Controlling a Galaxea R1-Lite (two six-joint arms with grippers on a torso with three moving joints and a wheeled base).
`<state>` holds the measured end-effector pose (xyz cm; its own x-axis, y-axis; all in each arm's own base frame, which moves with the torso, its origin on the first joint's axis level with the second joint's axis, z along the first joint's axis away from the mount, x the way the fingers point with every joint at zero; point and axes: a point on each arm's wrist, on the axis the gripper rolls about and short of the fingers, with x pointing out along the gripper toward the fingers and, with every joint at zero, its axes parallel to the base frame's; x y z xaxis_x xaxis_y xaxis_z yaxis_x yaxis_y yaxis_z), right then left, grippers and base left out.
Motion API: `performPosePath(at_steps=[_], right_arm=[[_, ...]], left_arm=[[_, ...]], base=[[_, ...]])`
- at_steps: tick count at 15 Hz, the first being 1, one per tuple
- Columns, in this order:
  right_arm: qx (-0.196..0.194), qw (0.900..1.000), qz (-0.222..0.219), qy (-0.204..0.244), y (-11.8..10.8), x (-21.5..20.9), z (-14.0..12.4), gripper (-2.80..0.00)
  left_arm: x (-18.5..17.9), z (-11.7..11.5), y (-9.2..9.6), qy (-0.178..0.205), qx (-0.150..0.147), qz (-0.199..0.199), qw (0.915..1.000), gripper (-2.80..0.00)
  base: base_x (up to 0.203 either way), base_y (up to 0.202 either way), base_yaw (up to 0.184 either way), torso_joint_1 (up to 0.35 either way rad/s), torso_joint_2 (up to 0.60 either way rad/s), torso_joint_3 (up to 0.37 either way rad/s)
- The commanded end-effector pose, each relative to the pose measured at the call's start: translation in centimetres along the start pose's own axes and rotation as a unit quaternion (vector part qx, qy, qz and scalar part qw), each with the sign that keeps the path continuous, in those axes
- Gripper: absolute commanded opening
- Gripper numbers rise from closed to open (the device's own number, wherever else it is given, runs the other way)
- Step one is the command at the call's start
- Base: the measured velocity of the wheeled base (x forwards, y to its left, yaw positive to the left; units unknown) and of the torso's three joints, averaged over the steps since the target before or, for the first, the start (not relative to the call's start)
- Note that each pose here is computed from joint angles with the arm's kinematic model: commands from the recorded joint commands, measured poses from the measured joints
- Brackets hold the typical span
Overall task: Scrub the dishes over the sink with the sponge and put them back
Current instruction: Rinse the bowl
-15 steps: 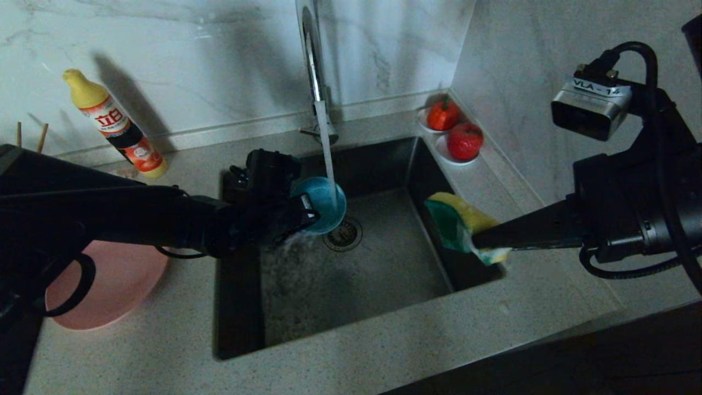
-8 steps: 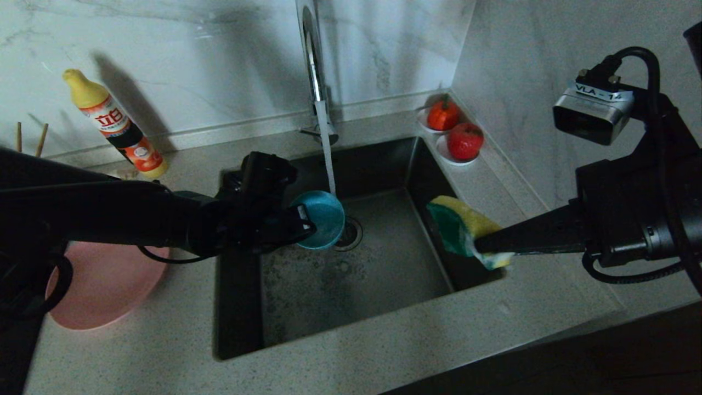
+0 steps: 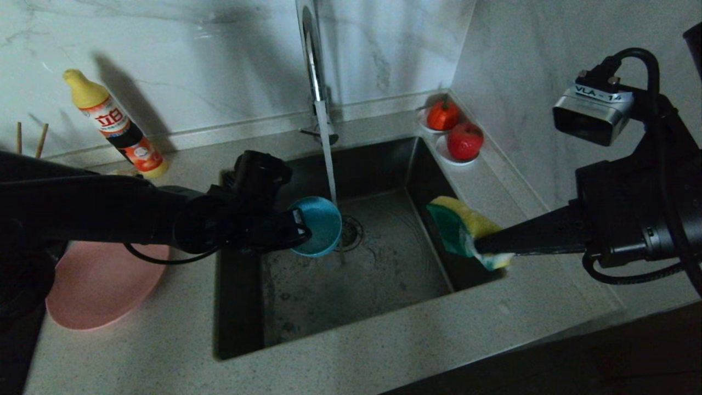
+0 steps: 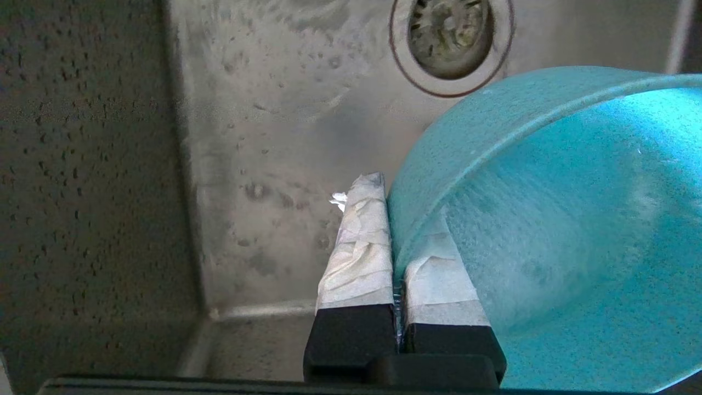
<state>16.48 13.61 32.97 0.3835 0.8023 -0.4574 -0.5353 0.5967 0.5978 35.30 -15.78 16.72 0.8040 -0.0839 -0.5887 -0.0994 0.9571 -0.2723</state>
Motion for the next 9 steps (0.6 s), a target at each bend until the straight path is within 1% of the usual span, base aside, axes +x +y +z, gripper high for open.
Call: performPosePath(at_steps=[1,5,6,8,9], right_arm=[[0.004,1.0,-0.001,0.005,-0.1,0.2,0.0,-2.8],[0.004,1.0,-0.003,0.007,-0.2,0.3,-0.2,-2.8],[0.004,1.0,-0.002,0.008,-0.2,0.3,-0.2,-2.8],[0.003,1.0,-0.002,0.008,-0.2,0.3,-0.1,-2.8],[0.003,1.0,-0.002,0.007,-0.2,0.3,-0.1,-2.8]], left_arm=[[1.2,-0.3,0.5,0.01,-0.002,0.013,0.9999,-2.8],[2.0,0.0,0.2,0.021,-0.005,0.018,0.9996,-2.8],[2.0,0.3,0.0,0.022,-0.008,0.015,0.9996,-2.8],[1.8,0.9,-0.4,0.031,-0.029,0.004,0.9991,-2.8],[1.9,1.1,-0.5,0.033,-0.032,0.002,0.9989,-2.8]], base=[[0.0,0.0,0.0,0.0,0.0,0.0],[0.0,0.0,0.0,0.0,0.0,0.0],[0.0,0.0,0.0,0.0,0.0,0.0],[0.0,0.0,0.0,0.0,0.0,0.0],[0.0,0.0,0.0,0.0,0.0,0.0]])
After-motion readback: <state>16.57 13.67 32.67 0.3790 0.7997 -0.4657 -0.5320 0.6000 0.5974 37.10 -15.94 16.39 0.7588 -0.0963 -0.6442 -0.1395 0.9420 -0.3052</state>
